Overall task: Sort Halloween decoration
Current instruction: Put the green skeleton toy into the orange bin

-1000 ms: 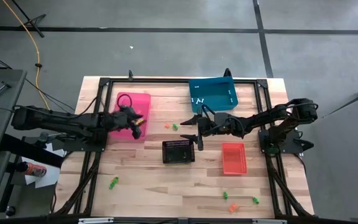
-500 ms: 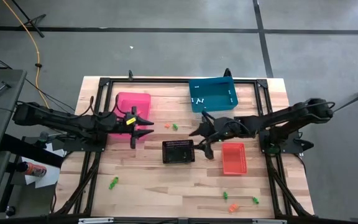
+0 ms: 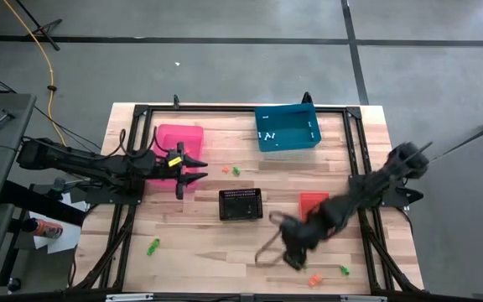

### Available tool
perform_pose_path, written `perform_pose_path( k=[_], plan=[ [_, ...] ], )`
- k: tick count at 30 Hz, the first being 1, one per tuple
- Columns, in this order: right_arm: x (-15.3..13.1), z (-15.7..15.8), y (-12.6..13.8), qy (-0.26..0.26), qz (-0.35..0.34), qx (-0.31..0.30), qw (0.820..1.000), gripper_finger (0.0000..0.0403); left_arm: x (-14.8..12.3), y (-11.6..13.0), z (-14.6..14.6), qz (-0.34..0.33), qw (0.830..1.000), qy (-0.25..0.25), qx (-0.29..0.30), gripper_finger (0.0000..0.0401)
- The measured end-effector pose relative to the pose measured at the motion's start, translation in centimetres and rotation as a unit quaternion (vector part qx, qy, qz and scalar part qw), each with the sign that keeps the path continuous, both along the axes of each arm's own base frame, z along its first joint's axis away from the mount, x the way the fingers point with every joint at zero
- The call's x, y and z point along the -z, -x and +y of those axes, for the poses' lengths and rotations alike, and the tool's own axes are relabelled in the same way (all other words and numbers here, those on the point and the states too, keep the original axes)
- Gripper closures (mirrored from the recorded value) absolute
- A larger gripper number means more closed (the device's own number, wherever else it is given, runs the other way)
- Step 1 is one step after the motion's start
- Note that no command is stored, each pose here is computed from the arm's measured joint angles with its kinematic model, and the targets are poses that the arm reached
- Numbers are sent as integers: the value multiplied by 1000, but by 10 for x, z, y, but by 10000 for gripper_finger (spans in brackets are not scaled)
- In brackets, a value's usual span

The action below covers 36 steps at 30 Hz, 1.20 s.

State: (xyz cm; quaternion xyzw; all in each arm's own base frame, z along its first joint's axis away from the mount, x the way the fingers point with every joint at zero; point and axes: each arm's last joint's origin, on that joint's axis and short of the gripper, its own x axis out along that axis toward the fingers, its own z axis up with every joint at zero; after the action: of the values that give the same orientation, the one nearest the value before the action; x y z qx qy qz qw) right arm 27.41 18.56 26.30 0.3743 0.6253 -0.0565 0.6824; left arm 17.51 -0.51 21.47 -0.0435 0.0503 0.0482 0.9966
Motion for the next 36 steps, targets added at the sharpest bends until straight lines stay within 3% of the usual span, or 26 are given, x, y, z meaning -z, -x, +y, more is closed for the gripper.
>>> perform_pose_path(
  k=[4,9,12,16,19,25,36],
  plan=[
    [21,44,-1,-25,143,-33,989,151,-2,0,0,-12,1000,-11,1,260],
    [64,75,-10,-4,178,-100,979,151,-6,0,0,-26,999,-37,3,260],
    [88,75,-17,17,209,-79,975,151,-7,0,0,-30,998,-48,3,260],
    [99,58,-18,88,258,-26,962,151,-7,0,0,-30,997,-76,3,260],
    [97,50,-20,107,264,-4,958,151,-9,0,1,-37,996,-84,-8,260],
    [97,55,-32,59,217,11,974,151,-11,0,1,-46,996,-76,-17,260],
    [112,58,-17,71,245,14,967,151,-11,0,1,-47,997,-64,-18,260]
  ],
)
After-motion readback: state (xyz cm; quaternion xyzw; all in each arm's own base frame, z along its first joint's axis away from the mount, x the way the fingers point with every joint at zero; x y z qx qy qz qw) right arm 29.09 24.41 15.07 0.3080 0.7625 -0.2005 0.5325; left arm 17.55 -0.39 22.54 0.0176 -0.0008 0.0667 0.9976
